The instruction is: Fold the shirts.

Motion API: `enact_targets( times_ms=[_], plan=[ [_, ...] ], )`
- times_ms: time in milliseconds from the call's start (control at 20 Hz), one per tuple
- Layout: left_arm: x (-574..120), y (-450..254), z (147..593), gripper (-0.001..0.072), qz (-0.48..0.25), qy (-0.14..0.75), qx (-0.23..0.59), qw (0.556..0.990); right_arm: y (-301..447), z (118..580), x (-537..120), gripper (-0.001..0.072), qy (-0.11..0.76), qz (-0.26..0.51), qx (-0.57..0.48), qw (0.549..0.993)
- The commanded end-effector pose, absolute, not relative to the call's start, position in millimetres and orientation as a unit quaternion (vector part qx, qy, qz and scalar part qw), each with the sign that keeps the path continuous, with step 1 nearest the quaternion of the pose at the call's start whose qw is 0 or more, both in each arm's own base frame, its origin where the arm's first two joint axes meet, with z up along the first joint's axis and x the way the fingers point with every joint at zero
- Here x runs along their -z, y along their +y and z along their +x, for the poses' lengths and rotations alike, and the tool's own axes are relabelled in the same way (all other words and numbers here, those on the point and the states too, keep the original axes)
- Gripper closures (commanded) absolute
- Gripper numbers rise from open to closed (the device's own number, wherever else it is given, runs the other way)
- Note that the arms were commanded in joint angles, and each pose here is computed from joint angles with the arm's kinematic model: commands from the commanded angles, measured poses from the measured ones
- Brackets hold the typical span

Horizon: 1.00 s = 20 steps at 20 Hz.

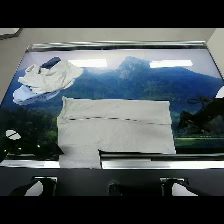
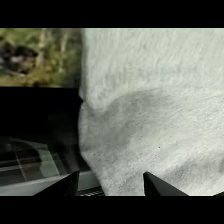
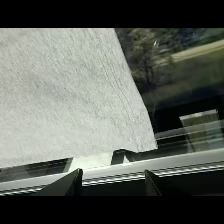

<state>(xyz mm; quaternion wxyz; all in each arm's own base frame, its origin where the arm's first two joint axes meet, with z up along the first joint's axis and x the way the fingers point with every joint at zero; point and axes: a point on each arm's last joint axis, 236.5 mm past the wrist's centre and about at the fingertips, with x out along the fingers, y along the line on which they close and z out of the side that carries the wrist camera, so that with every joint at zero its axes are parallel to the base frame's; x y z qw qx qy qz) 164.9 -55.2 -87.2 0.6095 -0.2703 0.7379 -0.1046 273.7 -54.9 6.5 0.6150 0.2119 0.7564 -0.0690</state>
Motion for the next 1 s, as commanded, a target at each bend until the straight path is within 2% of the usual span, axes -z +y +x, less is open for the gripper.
enact_targets(
  times_ms=[0, 150, 250, 350, 400, 500, 800, 950],
  plan=[
    [88.1, -64.4, 161.1, 0.0256, -0.286, 0.730, 0.112, 0.610, -53.5, 267.2, -3.8, 0.0211, 0.758, 0.212, 0.069, 0.613],
    [89.4, -67.3, 159.9, 0.0283, -0.298, 0.734, 0.108, 0.600, -51.1, 259.6, 8.5, 0.0184, 0.766, 0.212, 0.067, 0.603],
    [89.5, -68.4, 157.5, 0.0353, -0.306, 0.739, 0.102, 0.591, -50.3, 237.3, 27.5, 0.0101, 0.790, 0.203, 0.070, 0.575],
    [88.3, -69.8, 155.3, 0.0548, -0.314, 0.743, 0.096, 0.583, -45.9, 215.3, 47.7, 0.0100, 0.809, 0.201, 0.069, 0.548],
    [87.5, -71.1, 155.8, 0.0555, -0.316, 0.743, 0.098, 0.582, -43.2, 208.3, 56.6, 0.0100, 0.813, 0.203, 0.070, 0.541],
    [87.7, -70.8, 156.1, 0.0677, -0.315, 0.742, 0.098, 0.583, -38.1, 202.6, 68.7, 0.0101, 0.814, 0.205, 0.062, 0.539],
    [87.1, -70.6, 156.7, 0.0677, -0.306, 0.739, 0.109, 0.590, -35.8, 201.4, 94.7, 0.0110, 0.802, 0.208, 0.066, 0.556],
    [87.3, -70.3, 157.2, 0.0677, -0.301, 0.738, 0.115, 0.593, -36.2, 205.8, 105.5, 0.0164, 0.790, 0.214, 0.075, 0.569]
  ],
)
